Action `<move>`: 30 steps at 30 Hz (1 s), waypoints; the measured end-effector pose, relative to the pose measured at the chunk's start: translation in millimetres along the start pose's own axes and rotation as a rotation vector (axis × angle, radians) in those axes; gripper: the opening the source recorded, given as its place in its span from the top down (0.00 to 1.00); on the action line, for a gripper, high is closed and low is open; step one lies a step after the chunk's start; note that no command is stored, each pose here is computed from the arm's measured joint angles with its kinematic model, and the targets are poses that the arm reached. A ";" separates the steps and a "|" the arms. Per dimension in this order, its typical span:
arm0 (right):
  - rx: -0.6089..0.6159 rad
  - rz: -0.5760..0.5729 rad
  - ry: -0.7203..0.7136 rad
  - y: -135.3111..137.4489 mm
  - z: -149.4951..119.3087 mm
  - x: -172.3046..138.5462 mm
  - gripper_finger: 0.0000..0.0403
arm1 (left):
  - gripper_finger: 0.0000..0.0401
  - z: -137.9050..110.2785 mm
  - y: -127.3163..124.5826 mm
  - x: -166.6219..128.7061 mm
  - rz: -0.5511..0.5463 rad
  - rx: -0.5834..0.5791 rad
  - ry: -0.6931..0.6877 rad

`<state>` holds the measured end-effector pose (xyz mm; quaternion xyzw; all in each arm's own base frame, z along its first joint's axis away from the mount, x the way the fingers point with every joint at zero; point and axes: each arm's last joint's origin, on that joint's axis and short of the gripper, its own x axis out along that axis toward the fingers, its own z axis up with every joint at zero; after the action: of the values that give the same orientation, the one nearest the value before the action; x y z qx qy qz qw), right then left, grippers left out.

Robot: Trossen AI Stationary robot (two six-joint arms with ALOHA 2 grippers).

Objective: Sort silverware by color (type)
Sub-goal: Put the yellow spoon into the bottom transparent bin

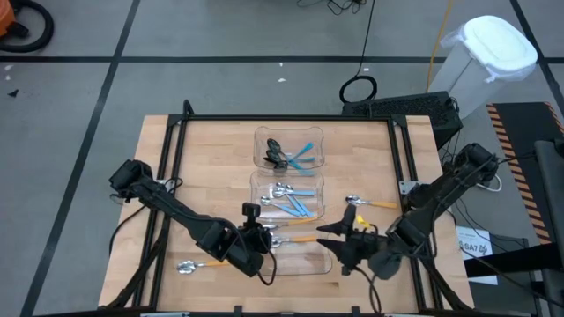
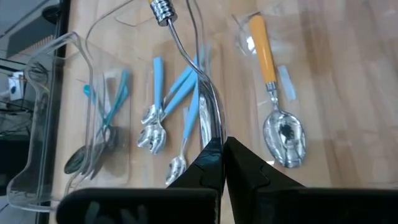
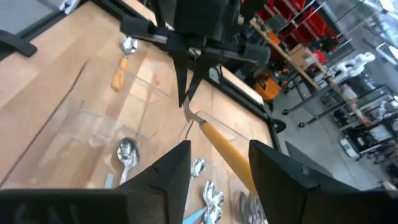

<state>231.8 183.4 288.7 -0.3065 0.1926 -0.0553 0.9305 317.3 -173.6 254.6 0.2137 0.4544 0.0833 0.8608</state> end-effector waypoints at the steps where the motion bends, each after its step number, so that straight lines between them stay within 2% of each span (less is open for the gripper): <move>1: 0.004 0.003 0.005 -1.5 -0.7 2.6 0.61 | 0.98 0.0 -0.1 0.0 -0.002 0.001 0.001; 11: 0.050 -0.019 0.055 -10.0 -6.9 12.5 0.60 | 0.98 -3.4 0.6 0.1 0.004 0.013 0.030; 21: 0.076 -0.040 0.101 -16.1 -12.8 19.4 0.49 | 0.98 -3.1 0.5 0.1 0.003 0.021 0.028; 26: 0.118 0.042 0.101 -17.9 -14.2 24.2 0.50 | 0.98 -3.1 0.4 0.3 0.003 0.025 0.027; 30: 0.146 0.054 0.114 -22.7 -16.6 29.7 0.53 | 0.98 -3.1 0.4 0.3 0.003 0.028 0.028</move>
<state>253.0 149.4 280.3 -0.2291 0.2491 -0.0616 0.9390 314.9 -172.2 252.9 0.2251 0.4671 0.0813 0.8512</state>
